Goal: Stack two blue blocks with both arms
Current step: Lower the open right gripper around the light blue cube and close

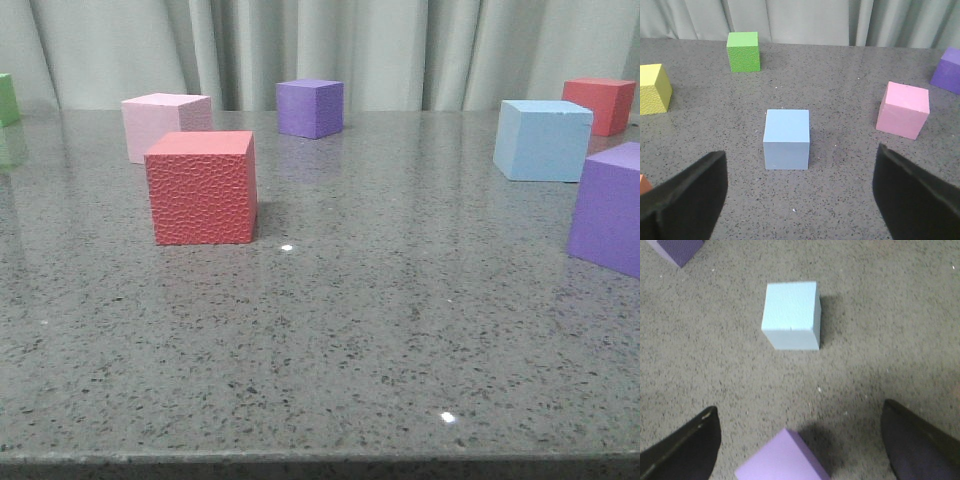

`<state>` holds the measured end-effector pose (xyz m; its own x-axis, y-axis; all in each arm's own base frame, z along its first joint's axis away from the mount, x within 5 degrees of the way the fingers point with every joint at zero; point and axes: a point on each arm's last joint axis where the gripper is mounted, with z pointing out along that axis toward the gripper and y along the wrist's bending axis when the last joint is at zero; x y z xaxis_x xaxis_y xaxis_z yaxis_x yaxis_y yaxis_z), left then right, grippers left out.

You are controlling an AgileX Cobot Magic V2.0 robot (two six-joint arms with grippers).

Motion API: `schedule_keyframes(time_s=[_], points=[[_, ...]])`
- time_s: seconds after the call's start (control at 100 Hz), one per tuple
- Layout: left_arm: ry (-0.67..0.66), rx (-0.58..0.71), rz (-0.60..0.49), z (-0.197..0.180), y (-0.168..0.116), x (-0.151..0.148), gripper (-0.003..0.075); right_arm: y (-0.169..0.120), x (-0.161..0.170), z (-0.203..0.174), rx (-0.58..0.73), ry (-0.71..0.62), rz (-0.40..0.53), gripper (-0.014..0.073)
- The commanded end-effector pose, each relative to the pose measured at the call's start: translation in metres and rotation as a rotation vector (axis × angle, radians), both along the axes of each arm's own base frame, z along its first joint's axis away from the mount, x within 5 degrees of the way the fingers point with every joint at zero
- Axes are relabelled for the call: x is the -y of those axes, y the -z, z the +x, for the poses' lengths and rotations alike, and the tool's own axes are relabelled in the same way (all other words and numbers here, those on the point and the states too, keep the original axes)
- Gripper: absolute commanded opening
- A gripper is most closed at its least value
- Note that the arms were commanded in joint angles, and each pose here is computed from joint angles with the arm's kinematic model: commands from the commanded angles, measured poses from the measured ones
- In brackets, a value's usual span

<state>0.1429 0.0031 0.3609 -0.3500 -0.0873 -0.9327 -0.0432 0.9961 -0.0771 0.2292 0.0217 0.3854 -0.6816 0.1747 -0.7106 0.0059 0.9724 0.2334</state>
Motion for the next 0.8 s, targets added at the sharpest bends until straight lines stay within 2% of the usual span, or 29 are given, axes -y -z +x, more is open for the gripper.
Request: schedule_keyframes(time_s=[0.0, 0.19, 0.33, 0.48, 0.79], points=[[0.004, 0.106, 0.000, 0.001, -0.018, 0.001, 0.0564, -0.024, -0.002, 0.018, 0.060, -0.014, 0.001, 0.0643], [0.004, 0.106, 0.000, 0.001, -0.018, 0.001, 0.0564, -0.037, -0.017, 0.062, -0.013, -0.071, -0.005, 0.0643], [0.004, 0.106, 0.000, 0.001, -0.018, 0.001, 0.0564, -0.034, -0.021, 0.095, -0.106, -0.076, 0.000, 0.0643], [0.004, 0.106, 0.000, 0.001, -0.018, 0.001, 0.0564, -0.017, -0.024, 0.125, -0.209, -0.073, 0.005, 0.0643], [0.004, 0.106, 0.003, 0.001, -0.018, 0.001, 0.0564, 0.019, -0.029, 0.164, -0.307, -0.060, 0.013, 0.0643]])
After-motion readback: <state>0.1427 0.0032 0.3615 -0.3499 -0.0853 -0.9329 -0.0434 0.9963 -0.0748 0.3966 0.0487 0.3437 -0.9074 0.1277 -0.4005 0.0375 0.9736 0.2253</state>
